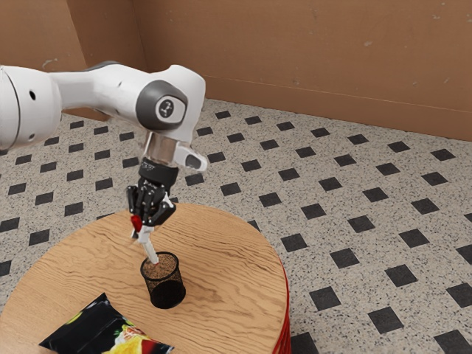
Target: Put the marker into the pen holder.
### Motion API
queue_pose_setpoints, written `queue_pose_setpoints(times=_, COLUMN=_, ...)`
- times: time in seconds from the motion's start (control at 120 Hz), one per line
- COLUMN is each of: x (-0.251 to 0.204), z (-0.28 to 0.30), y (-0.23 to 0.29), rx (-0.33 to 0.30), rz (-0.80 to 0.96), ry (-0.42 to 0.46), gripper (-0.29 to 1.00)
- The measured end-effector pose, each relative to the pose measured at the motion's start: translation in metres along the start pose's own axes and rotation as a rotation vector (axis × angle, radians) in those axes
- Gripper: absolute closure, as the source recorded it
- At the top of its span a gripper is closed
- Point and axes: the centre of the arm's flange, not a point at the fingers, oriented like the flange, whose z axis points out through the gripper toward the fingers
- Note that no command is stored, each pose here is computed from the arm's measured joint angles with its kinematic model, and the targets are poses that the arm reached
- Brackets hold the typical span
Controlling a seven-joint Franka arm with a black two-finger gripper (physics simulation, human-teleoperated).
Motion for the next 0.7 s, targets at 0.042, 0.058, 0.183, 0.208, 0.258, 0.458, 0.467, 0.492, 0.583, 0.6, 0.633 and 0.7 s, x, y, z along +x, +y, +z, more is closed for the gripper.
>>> queue_pose_setpoints(times=0.042, x=0.007, z=0.004, y=0.000, rx=0.001, rz=0.001, ry=-0.004, gripper=0.79)
queue_pose_setpoints(times=0.058, x=0.009, z=0.006, y=0.000, rx=0.002, rz=0.002, ry=-0.006, gripper=0.79)
queue_pose_setpoints(times=0.183, x=0.029, z=0.020, y=-0.001, rx=0.004, rz=0.005, ry=-0.019, gripper=0.79)
queue_pose_setpoints(times=0.208, x=0.033, z=0.024, y=-0.001, rx=0.005, rz=0.004, ry=-0.021, gripper=0.79)
queue_pose_setpoints(times=0.258, x=0.040, z=0.029, y=-0.003, rx=0.005, rz=0.003, ry=-0.021, gripper=0.79)
queue_pose_setpoints(times=0.458, x=0.055, z=0.041, y=-0.009, rx=-0.009, rz=-0.005, ry=-0.005, gripper=0.50)
queue_pose_setpoints(times=0.467, x=0.055, z=0.041, y=-0.009, rx=-0.010, rz=-0.005, ry=-0.003, gripper=0.48)
queue_pose_setpoints(times=0.492, x=0.055, z=0.040, y=-0.009, rx=-0.012, rz=-0.005, ry=0.002, gripper=0.43)
queue_pose_setpoints(times=0.583, x=0.026, z=0.012, y=-0.003, rx=-0.019, rz=0.009, ry=0.109, gripper=0.29)
queue_pose_setpoints(times=0.6, x=0.018, z=0.003, y=-0.002, rx=-0.018, rz=0.013, ry=0.144, gripper=0.27)
queue_pose_setpoints(times=0.633, x=0.001, z=-0.016, y=-0.003, rx=-0.016, rz=0.019, ry=0.222, gripper=0.23)
queue_pose_setpoints(times=0.7, x=-0.021, z=-0.059, y=-0.016, rx=-0.013, rz=0.013, ry=0.382, gripper=0.17)
